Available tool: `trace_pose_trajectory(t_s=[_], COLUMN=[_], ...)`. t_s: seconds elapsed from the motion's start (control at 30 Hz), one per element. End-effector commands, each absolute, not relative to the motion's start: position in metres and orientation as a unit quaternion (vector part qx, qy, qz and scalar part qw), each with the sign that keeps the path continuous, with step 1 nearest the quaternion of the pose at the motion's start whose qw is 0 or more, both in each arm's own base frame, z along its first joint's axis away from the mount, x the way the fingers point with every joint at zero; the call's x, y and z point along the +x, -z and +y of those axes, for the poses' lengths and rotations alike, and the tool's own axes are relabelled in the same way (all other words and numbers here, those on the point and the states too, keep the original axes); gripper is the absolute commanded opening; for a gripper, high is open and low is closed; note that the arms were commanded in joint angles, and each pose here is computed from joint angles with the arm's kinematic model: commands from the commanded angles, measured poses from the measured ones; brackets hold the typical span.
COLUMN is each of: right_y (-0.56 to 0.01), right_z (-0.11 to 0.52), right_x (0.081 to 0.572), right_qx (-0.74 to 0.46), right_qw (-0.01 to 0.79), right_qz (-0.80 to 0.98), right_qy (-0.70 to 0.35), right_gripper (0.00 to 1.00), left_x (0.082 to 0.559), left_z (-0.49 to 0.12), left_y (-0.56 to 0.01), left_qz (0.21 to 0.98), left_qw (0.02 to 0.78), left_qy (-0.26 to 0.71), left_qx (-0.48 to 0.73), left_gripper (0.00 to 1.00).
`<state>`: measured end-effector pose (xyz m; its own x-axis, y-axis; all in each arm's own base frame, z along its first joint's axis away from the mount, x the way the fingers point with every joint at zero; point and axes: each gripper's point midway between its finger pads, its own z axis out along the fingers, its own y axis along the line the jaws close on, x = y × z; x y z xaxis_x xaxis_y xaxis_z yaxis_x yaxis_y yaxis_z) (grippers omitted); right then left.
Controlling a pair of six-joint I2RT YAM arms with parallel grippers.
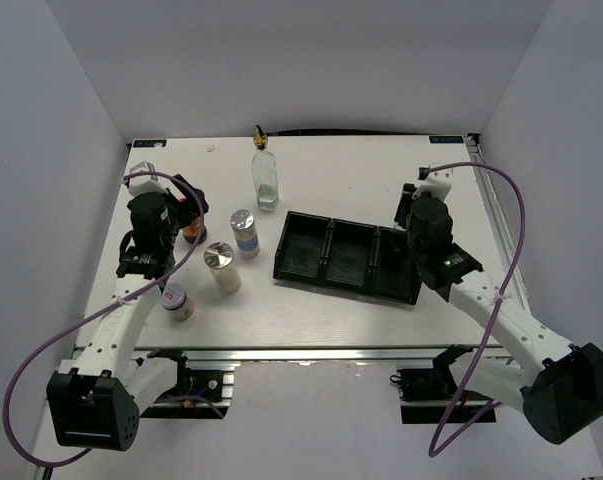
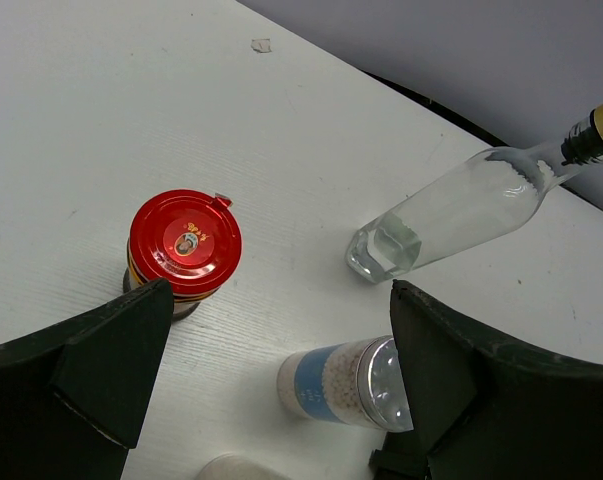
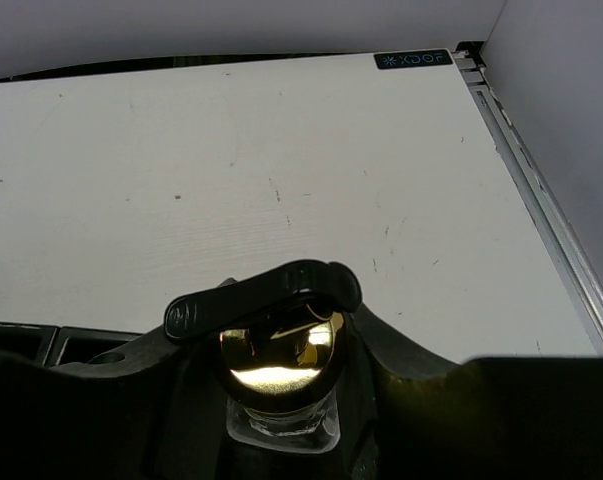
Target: Organize the condiment bottles
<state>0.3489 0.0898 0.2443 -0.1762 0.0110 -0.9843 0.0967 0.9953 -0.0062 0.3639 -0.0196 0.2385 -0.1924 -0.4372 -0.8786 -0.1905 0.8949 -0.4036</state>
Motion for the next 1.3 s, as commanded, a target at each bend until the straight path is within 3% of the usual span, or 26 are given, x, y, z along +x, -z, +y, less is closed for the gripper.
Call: trace_pose_trajectory(t_s=[0.0,0.03,0.1,0.23,0.37,0.93,1.27], right_y=[-0.276,-0.275,-0.27,-0.27,-0.277,-0.323,-0.336], right_z=[0.09,0.09,0.09,0.091,0.093,0.08,0.18], right_x=[0.355,0.354,0.352,0.347,0.342,0.286,0.257], right_qx=[0.066,0.069,0.067,0.072,0.069,0.028,-0.221], right_qw=[0.687,0.686,0.682,0.676,0.672,0.597,0.541], right_qz=[0.723,0.724,0.729,0.733,0.737,0.801,0.783], right_qy=[0.007,0.004,0.002,-0.013,-0.023,-0.033,-0.215], right_gripper=[0.0,0.0,0.18,0.65,0.89,0.89,0.89], left_x=[0.366,0.366,0.367,0.366,0.365,0.366,0.364], left_z=[-0.021,-0.022,-0.022,-0.021,-0.021,-0.02,-0.017], left_y=[-0.26,-0.259,-0.257,-0.255,-0.258,-0.251,-0.247], left_qz=[0.748,0.749,0.751,0.753,0.751,0.757,0.76], left_qw=[0.621,0.62,0.617,0.615,0.618,0.608,0.602], left_qy=[0.115,0.115,0.115,0.113,0.113,0.112,0.105], left_qx=[-0.203,-0.203,-0.203,-0.203,-0.203,-0.212,-0.224], left_gripper=[0.98,0.98,0.98,0.98,0.98,0.98,0.98])
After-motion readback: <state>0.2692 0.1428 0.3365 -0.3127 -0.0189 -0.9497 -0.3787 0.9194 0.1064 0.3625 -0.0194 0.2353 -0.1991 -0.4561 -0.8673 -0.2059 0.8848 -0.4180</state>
